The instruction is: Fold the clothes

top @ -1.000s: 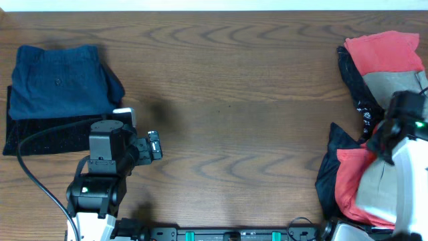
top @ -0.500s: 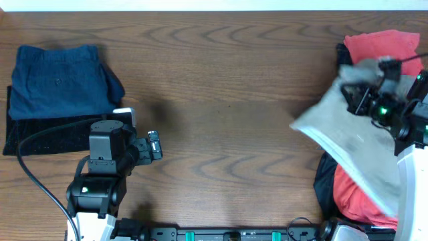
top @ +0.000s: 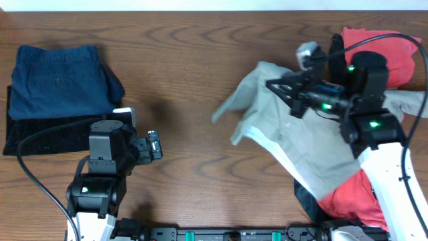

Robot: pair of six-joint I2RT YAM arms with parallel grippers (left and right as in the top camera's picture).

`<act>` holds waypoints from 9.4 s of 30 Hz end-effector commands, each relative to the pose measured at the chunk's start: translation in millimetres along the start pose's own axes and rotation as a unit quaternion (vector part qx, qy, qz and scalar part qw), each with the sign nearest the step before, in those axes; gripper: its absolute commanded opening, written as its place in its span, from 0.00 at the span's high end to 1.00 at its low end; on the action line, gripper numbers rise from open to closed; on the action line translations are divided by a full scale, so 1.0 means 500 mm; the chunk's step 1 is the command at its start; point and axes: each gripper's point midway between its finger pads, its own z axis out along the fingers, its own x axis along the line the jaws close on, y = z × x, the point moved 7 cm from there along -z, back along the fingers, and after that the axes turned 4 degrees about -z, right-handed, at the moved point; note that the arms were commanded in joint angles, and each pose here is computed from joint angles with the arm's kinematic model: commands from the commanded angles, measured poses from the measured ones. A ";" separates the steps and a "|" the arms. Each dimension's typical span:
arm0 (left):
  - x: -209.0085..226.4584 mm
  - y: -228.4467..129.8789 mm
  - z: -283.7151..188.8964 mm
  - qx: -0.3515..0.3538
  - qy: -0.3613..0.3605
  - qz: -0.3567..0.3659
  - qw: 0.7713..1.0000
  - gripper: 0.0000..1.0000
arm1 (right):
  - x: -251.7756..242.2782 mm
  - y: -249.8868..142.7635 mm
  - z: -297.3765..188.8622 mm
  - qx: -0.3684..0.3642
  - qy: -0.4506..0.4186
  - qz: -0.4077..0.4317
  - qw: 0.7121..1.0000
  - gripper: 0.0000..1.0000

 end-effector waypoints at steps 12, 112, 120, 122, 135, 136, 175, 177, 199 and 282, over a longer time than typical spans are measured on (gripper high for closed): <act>-0.008 0.013 -0.010 -0.010 -0.012 -0.004 1.000 0.02 | -0.035 -0.060 0.111 0.083 -0.185 0.023 0.979 0.01; -0.203 0.510 0.074 -0.048 -0.293 -0.040 0.954 0.94 | -0.260 -0.512 -0.055 0.516 -0.305 0.359 0.715 0.99; -0.197 0.486 0.080 -0.014 -0.282 -0.050 0.958 0.94 | -0.345 -0.543 -0.240 0.492 -0.529 0.414 0.553 0.99; -0.195 0.479 0.082 -0.002 -0.279 -0.054 0.959 0.94 | -0.356 -0.550 -0.293 0.469 -0.574 0.440 0.507 0.99; -0.185 0.438 0.087 0.053 -0.261 -0.058 0.962 0.94 | -0.393 -0.566 -0.468 0.285 -0.603 0.613 0.423 0.96; -0.185 0.436 0.087 0.056 -0.260 -0.059 0.962 0.94 | -0.411 -0.545 -0.447 0.272 -0.558 0.612 0.490 0.99; -0.178 0.431 0.094 0.059 -0.239 -0.061 0.967 0.94 | -0.613 -0.522 -0.388 0.280 -0.679 0.360 0.575 0.99; -0.177 0.427 0.094 0.062 -0.238 -0.055 0.968 0.94 | -0.607 -0.522 -0.428 0.254 -0.690 0.394 0.552 0.90; -0.140 0.383 0.103 0.108 -0.155 -0.040 0.981 0.94 | -0.460 -0.354 -0.054 0.244 -0.322 0.338 0.850 0.36; -0.326 0.112 -0.187 0.286 -0.401 0.302 0.816 0.94 | -0.143 -0.281 0.299 0.161 0.250 0.182 0.937 0.47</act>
